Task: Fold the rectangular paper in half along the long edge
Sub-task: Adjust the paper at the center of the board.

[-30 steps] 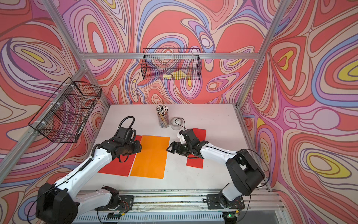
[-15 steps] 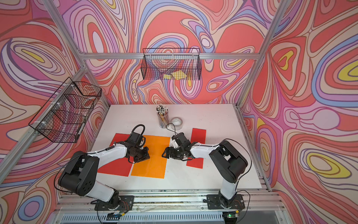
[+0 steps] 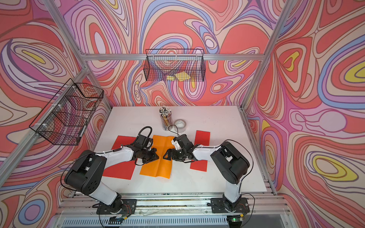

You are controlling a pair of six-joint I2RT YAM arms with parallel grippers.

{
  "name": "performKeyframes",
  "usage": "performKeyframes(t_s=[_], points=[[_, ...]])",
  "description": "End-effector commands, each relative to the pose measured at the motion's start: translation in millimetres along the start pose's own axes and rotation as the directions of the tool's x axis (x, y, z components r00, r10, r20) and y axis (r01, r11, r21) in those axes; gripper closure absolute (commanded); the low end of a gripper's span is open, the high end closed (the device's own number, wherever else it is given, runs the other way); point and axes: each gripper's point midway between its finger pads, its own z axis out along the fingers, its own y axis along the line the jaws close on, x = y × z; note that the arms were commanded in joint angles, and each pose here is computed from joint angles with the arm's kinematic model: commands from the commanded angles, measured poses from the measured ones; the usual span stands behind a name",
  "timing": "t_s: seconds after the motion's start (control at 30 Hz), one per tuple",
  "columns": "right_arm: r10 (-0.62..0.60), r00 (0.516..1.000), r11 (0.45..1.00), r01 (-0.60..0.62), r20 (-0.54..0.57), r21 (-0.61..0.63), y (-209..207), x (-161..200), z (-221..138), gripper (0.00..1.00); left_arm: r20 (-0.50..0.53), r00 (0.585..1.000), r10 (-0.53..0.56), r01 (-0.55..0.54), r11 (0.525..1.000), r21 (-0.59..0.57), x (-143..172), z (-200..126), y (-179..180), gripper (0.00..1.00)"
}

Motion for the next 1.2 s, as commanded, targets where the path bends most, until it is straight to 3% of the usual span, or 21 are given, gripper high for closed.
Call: performKeyframes(t_s=[0.0, 0.27, 0.7, 1.17], points=[[0.014, 0.999, 0.999, -0.013, -0.031, 0.039, -15, 15, 2, 0.17, -0.103, 0.992, -0.069, 0.051, 0.984, -0.168, 36, 18, 44, 1.0], [0.034, 0.999, 0.999, -0.033, -0.029, 0.034, -17, 29, -10, 0.17, -0.12, 0.99, -0.074, 0.052, 0.983, -0.176, 40, 25, 46, 1.0], [0.195, 0.98, 0.981, -0.195, -0.05, 0.005, -44, 69, -6, 0.16, -0.128, 0.988, -0.084, 0.062, 0.984, -0.166, 40, 31, 46, 1.0], [0.133, 0.991, 0.991, -0.133, 0.029, -0.005, -22, 5, 12, 0.16, -0.127, 0.989, -0.075, 0.051, 0.982, -0.183, 42, 25, 48, 1.0]])
